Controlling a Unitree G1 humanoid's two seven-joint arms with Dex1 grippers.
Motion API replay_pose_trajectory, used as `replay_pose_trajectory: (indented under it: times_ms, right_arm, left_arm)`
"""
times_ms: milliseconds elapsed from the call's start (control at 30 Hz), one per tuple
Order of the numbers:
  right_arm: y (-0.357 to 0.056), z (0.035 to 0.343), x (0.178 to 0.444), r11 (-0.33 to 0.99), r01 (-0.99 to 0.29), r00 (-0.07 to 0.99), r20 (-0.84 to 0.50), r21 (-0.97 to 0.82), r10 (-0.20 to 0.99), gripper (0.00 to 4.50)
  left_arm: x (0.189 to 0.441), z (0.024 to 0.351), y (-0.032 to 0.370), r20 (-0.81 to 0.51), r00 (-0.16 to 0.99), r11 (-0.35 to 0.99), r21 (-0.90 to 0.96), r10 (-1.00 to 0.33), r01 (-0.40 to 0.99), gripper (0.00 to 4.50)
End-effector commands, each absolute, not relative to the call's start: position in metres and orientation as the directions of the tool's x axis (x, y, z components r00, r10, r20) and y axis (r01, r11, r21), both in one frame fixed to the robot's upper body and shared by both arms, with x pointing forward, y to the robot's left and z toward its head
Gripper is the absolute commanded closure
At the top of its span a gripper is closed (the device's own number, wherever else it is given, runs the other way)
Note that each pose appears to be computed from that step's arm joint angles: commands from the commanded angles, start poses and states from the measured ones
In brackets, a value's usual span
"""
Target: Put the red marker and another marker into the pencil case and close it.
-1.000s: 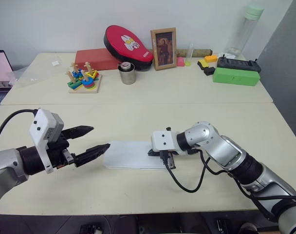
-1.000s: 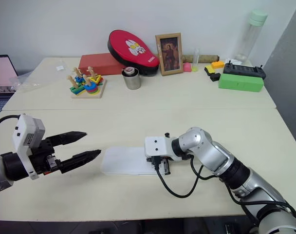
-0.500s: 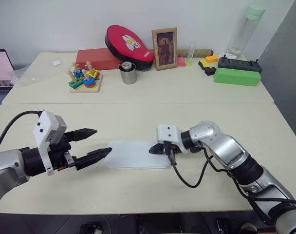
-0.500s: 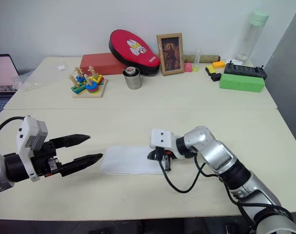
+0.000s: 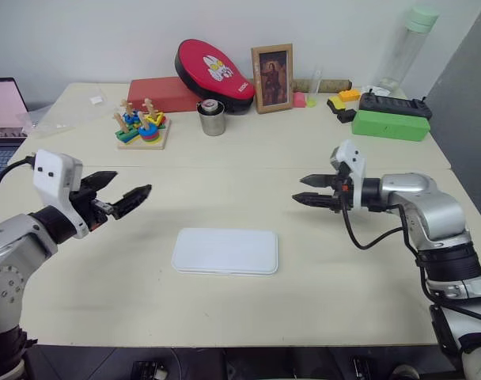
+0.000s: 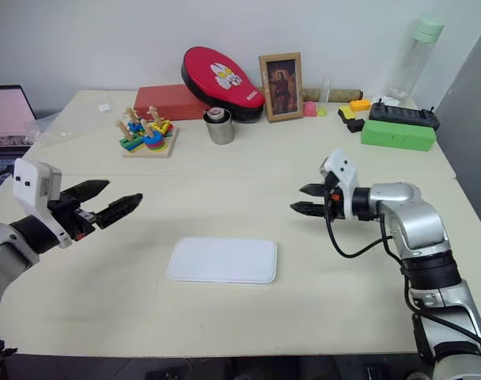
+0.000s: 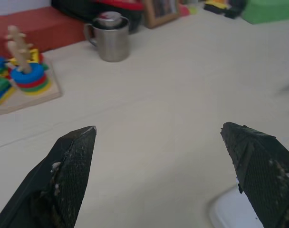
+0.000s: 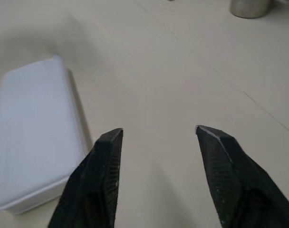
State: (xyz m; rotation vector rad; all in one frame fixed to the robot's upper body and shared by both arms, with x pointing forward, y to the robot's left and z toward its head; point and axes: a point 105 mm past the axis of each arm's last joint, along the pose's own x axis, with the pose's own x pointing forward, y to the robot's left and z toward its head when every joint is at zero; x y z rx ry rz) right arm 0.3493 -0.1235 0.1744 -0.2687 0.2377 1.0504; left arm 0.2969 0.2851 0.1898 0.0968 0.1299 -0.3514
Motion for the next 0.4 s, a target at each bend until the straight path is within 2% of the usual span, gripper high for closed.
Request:
replay_pose_trajectory:
  times_ms: [33, 133, 400]
  right_arm:
    - [-0.136, 0.181, 0.351, 0.505, -0.854, 0.517, -0.289, -0.122, 0.806, 0.8]
    - [-0.138, 0.18, 0.348, 0.504, -0.856, 0.515, -0.29, -0.117, 0.807, 0.09]
    - [-0.146, 0.171, 0.345, 0.518, -0.85, 0.519, -0.318, -0.093, 0.793, 0.03]
  left_arm:
    - [0.3, 0.182, 0.297, -0.153, 0.941, 0.94, 0.117, -0.302, 0.321, 0.0]
    - [0.298, 0.178, 0.305, -0.172, 0.943, 0.941, 0.134, -0.285, 0.309, 0.0]
    - [0.292, 0.172, 0.328, -0.206, 0.955, 0.954, 0.169, -0.212, 0.249, 0.0]
